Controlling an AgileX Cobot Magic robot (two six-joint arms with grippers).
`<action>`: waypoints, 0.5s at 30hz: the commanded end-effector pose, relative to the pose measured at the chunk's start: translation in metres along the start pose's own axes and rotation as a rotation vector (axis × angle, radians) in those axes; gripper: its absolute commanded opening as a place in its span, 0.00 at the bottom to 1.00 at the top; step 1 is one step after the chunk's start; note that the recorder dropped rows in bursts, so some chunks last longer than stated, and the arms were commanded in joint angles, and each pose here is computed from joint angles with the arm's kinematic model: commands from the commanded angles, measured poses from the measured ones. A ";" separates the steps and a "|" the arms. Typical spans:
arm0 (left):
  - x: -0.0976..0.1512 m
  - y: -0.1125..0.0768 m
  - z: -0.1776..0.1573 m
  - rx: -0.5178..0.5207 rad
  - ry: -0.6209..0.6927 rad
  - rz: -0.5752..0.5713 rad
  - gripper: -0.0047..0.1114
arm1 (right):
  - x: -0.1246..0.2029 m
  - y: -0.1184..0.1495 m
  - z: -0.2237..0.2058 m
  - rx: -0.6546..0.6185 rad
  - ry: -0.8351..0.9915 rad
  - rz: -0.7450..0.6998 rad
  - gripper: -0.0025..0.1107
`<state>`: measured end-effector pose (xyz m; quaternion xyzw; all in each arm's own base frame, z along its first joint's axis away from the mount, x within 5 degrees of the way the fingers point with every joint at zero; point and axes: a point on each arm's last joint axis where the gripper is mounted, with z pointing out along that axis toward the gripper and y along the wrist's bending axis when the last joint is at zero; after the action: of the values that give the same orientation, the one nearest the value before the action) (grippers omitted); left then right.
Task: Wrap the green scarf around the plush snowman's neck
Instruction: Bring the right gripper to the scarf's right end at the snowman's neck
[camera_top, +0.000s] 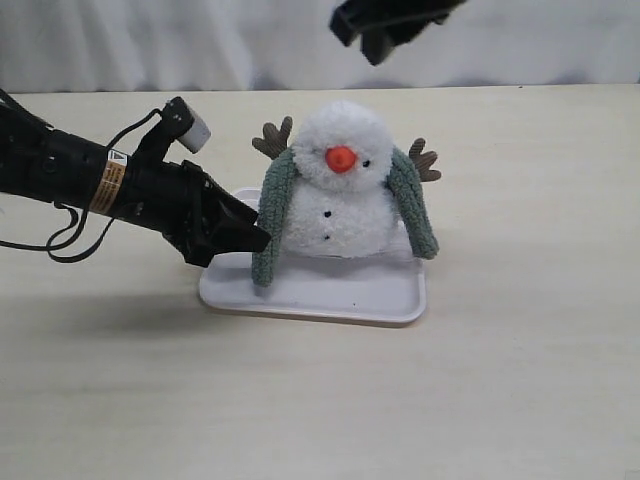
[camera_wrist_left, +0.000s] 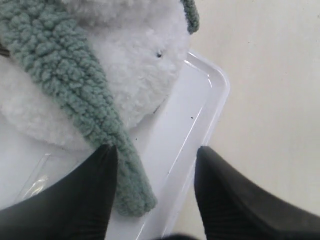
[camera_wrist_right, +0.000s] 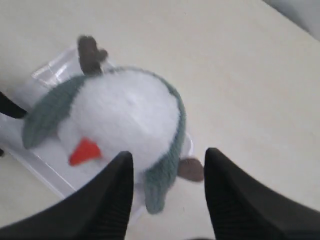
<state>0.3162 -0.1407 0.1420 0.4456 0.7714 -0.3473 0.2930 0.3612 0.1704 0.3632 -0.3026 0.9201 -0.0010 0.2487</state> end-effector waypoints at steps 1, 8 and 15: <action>-0.004 -0.001 -0.004 0.003 -0.015 0.012 0.43 | 0.048 -0.031 0.010 -0.016 0.075 0.125 0.41; -0.004 0.000 -0.004 -0.001 -0.016 0.018 0.43 | 0.094 -0.032 0.063 -0.054 0.057 0.180 0.41; -0.004 -0.001 -0.004 0.001 -0.016 0.020 0.43 | 0.105 0.002 0.095 -0.082 0.061 0.043 0.41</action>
<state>0.3160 -0.1408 0.1422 0.4489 0.7688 -0.3479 0.2940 0.3303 0.1209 0.2464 -0.2761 0.9417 0.0387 0.1884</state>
